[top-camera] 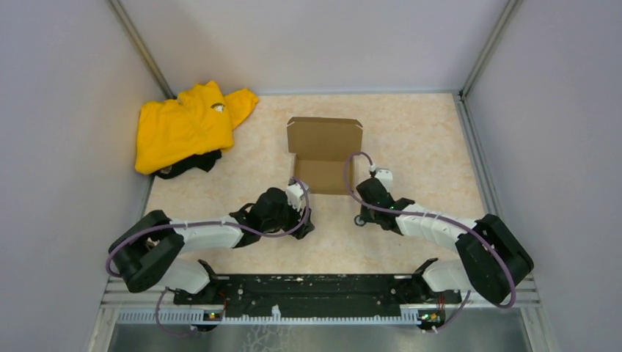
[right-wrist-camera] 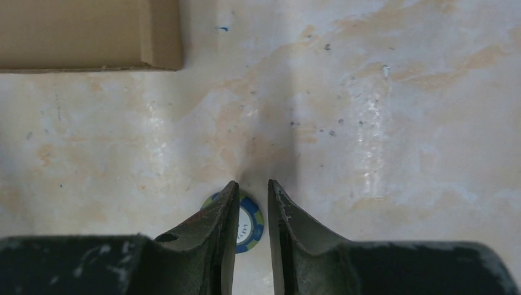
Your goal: Fold the paper box
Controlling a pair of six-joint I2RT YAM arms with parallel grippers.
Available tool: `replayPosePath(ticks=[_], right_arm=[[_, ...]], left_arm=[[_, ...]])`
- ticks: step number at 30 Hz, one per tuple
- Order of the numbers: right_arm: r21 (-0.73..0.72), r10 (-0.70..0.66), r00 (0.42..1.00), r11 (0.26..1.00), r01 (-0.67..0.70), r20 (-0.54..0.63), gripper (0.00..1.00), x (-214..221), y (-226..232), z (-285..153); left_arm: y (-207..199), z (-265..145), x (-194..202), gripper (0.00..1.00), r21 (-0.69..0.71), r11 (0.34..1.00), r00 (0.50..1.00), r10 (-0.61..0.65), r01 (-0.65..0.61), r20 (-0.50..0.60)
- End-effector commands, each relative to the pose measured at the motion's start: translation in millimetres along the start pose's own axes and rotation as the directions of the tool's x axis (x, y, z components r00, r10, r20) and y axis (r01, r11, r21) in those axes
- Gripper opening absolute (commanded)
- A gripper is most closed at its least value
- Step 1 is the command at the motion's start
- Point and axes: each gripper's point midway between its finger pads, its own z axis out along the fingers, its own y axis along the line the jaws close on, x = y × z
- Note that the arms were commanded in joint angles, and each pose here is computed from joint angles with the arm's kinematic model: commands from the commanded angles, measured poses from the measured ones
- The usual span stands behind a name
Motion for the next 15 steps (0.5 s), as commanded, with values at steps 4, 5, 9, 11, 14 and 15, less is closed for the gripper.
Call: replayPosePath(ticks=[4, 5, 9, 11, 14, 15], right_arm=[[-0.087, -0.016, 0.998, 0.996, 0.01, -0.063, 0.23, 24.8, 28.8, -3.5], [-0.099, -0.018, 0.998, 0.995, 0.012, -0.062, 0.23, 25.4, 32.6, -3.5], [-0.194, -0.048, 0.997, 0.98, 0.035, -0.064, 0.23, 25.7, 55.8, -5.4], [-0.209, -0.066, 0.996, 0.977, 0.051, -0.065, 0.23, 25.3, 61.6, -7.6], [-0.183, -0.08, 0.996, 0.98, 0.073, -0.031, 0.24, 16.5, 55.5, -13.2], [-0.169, -0.081, 0.997, 0.982, 0.078, -0.008, 0.24, 10.2, 51.8, -18.0]], left_arm=[[-4.1, 0.6, -5.9, 0.69, 0.009, 1.0, 1.0, -0.013, 0.013, 0.023], [-4.5, 0.2, -6.1, 0.69, 0.011, 1.0, 1.0, -0.014, 0.014, 0.024], [-6.3, -1.5, -7.4, 0.69, 0.02, 1.0, 0.999, -0.016, 0.015, 0.03], [-6.9, -2.2, -8.1, 0.69, 0.022, 1.0, 0.999, -0.017, 0.016, 0.033], [-8.6, -3.1, -9.6, 0.69, 0.031, 0.999, 0.999, -0.017, 0.016, 0.037], [-10.1, -3.5, -10.7, 0.69, 0.039, 0.999, 0.999, -0.014, 0.013, 0.04]])
